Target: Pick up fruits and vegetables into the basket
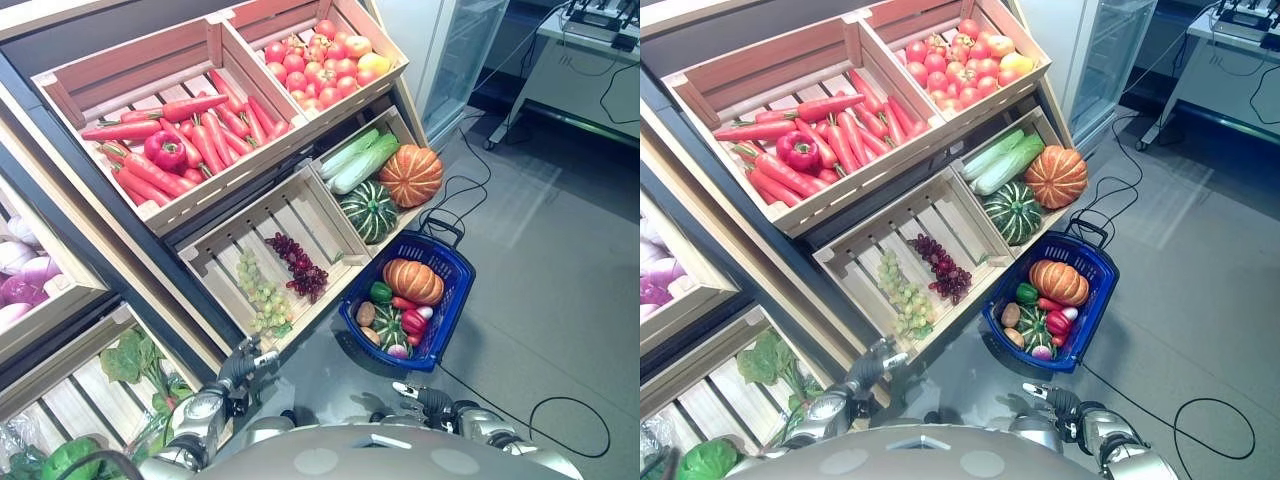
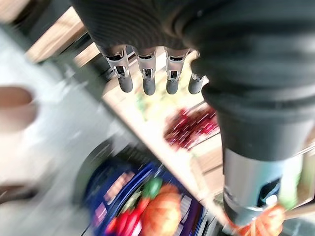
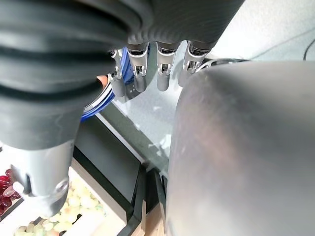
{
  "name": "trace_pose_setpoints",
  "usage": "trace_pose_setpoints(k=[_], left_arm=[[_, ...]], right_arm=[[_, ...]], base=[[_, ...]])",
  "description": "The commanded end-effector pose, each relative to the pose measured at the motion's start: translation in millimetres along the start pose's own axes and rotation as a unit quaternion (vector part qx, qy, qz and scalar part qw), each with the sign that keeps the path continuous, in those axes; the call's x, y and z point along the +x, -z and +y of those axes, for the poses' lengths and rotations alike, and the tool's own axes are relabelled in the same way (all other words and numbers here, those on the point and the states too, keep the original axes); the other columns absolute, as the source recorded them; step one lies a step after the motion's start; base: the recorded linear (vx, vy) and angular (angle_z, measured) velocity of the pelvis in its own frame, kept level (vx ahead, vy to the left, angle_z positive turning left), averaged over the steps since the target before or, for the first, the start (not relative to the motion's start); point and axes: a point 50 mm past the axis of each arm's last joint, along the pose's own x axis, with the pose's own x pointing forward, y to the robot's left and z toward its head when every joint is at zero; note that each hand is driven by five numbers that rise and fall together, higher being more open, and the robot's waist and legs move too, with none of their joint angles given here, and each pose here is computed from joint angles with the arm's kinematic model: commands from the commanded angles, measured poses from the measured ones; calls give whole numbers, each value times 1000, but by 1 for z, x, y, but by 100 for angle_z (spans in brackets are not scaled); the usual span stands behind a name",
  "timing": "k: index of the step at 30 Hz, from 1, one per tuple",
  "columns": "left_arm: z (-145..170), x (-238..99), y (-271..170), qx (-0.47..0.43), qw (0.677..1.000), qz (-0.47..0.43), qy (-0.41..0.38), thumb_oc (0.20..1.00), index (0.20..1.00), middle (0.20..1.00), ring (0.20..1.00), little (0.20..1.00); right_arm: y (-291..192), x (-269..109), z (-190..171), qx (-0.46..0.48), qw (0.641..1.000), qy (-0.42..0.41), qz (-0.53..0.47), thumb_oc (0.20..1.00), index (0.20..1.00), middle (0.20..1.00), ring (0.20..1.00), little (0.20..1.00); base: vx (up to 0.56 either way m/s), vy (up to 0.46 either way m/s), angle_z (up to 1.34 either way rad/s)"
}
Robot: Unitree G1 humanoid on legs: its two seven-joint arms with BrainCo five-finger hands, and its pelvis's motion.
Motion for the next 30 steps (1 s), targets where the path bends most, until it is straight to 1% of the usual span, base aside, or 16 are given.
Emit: trace_pose_setpoints(k=[1,2,3,4,5,6,7,9,14,17,18,21,25,28,29,30], left_arm=[[2,20,-70,62,988,-142,-16,1000,1000,1000,1000,1000],[5,16,-84,-2,981,-187,58,1000,1000,1000,1000,1000],[8,14,-88,10,977,-206,58,1000,1000,1000,1000,1000],[-2,12,-91,143,963,-229,-8,1000,1000,1000,1000,1000],[6,16,-69,-11,990,-120,71,1000,1000,1000,1000,1000],[-10,2,-96,178,938,-297,12,1000,1000,1000,1000,1000],[-19,-2,-96,196,927,-321,11,1000,1000,1000,1000,1000],[-16,-10,-130,244,887,-391,-16,1000,1000,1000,1000,1000],[-10,-33,-193,334,777,-523,-102,1000,1000,1000,1000,1000],[-10,-46,-235,429,686,-563,-171,1000,1000,1000,1000,1000],[-10,-47,-241,440,675,-564,-179,1000,1000,1000,1000,1000],[-1,-57,-276,490,618,-569,-234,1000,1000,1000,1000,1000],[5,-74,-322,548,521,-583,-296,1000,1000,1000,1000,1000],[5,-80,-338,567,489,-584,-315,1000,1000,1000,1000,1000],[5,-85,-352,587,462,-577,-331,1000,1000,1000,1000,1000],[5,-85,-355,589,457,-577,-334,1000,1000,1000,1000,1000]], right_arm=[[-35,2,1,-26,998,0,-61,1000,1000,1000,1000,1000],[-40,1,0,-26,996,1,-81,1000,1000,1000,1000,1000],[-42,0,0,-25,996,-1,-90,1000,1000,1000,1000,1000],[-46,-1,-2,-23,993,-2,-112,1000,1000,1000,1000,1000],[-49,-3,-3,-22,991,-1,-128,1000,1000,1000,1000,1000],[-55,-4,-2,-21,989,0,-146,1000,1000,1000,1000,1000],[-59,-5,-2,-21,987,-1,-160,1000,1000,1000,1000,1000],[-76,-8,2,-30,979,0,-201,1000,1000,1000,1000,1000],[-122,-31,11,-58,949,-1,-309,1000,1000,1000,1000,1000],[-149,-54,20,-92,920,-2,-382,1000,1000,1000,1000,1000],[-151,-57,22,-97,916,-2,-390,1000,1000,1000,1000,1000],[-163,-73,23,-116,895,2,-431,1000,1000,1000,1000,1000],[-178,-92,17,-137,870,18,-474,1000,1000,1000,1000,1000],[-185,-102,13,-143,858,25,-493,1000,1000,1000,1000,1000],[-191,-110,12,-152,846,32,-511,1000,1000,1000,1000,1000],[-193,-113,12,-153,842,33,-516,1000,1000,1000,1000,1000]], base=[[33,-19,0],[0,0,0],[15,-54,0],[7,-62,-2],[7,-59,-2],[6,-37,-1],[0,0,0],[-5,1,-2],[-71,6,-5],[-85,26,-8],[-64,27,-2],[-9,18,-5],[-11,18,-4],[1,3,-2],[-4,3,-11],[-10,-4,-10]])
